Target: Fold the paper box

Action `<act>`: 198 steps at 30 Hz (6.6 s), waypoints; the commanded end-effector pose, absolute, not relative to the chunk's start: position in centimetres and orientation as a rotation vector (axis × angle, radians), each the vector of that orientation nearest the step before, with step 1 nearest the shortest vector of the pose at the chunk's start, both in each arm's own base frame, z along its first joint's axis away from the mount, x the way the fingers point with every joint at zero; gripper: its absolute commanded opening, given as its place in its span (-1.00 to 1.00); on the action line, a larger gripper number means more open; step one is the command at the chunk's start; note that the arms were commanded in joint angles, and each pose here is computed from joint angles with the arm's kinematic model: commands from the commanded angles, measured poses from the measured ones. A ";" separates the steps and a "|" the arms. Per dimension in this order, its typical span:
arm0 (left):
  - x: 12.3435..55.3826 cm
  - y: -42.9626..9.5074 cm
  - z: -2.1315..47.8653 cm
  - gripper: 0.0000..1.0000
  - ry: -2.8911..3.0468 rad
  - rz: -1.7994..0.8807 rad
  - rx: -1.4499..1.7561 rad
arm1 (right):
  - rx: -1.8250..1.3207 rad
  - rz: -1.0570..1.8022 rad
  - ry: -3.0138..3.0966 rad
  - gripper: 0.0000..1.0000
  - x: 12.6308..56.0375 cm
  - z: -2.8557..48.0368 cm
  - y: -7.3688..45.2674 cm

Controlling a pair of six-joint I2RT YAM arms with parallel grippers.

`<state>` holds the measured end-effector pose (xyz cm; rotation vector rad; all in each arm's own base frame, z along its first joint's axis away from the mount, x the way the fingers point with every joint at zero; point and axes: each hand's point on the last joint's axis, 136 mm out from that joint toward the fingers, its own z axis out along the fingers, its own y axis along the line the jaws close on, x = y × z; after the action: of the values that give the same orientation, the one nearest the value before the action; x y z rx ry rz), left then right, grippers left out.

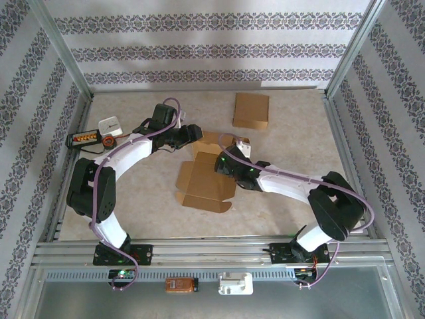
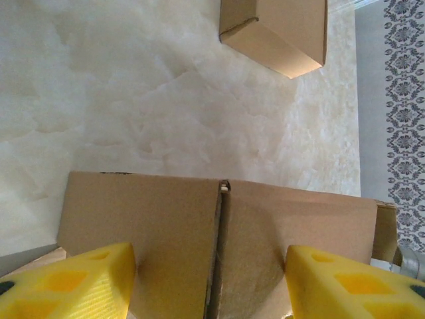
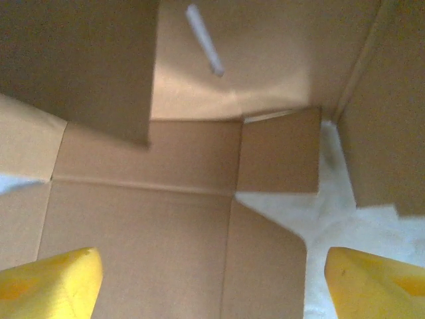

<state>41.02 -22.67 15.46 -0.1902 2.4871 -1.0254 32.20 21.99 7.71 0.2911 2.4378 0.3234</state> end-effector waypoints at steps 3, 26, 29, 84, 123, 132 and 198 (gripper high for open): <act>41.0 -22.7 14.5 0.22 2.510 -1.016 -0.180 | 0.348 0.278 2.373 0.83 35.0 7.5 20.6; 40.9 -22.7 14.8 0.22 2.509 -1.015 -0.159 | 0.336 0.485 2.317 0.78 38.4 5.2 21.7; 40.8 -22.7 14.7 0.22 2.508 -1.015 -0.159 | 0.295 0.555 2.295 0.75 38.5 6.0 22.7; 32.3 -21.4 20.0 0.10 2.344 -0.701 -0.172 | 0.150 0.123 2.228 -0.51 38.1 9.3 16.8; 29.8 -35.2 0.1 -1.00 2.684 -0.930 -0.055 | 0.426 0.251 2.457 -0.66 35.6 9.8 18.1; 30.7 -35.1 0.8 -1.00 2.661 -0.934 -0.062 | 0.556 0.274 2.514 -0.63 34.4 7.2 18.6; 34.5 -16.2 13.8 0.42 2.336 -0.938 -0.575 | 0.293 0.390 2.471 -0.63 33.1 7.1 30.3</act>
<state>34.04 -16.78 14.63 -0.5350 2.3295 -0.9609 33.96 28.12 7.22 0.2432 2.4438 0.3080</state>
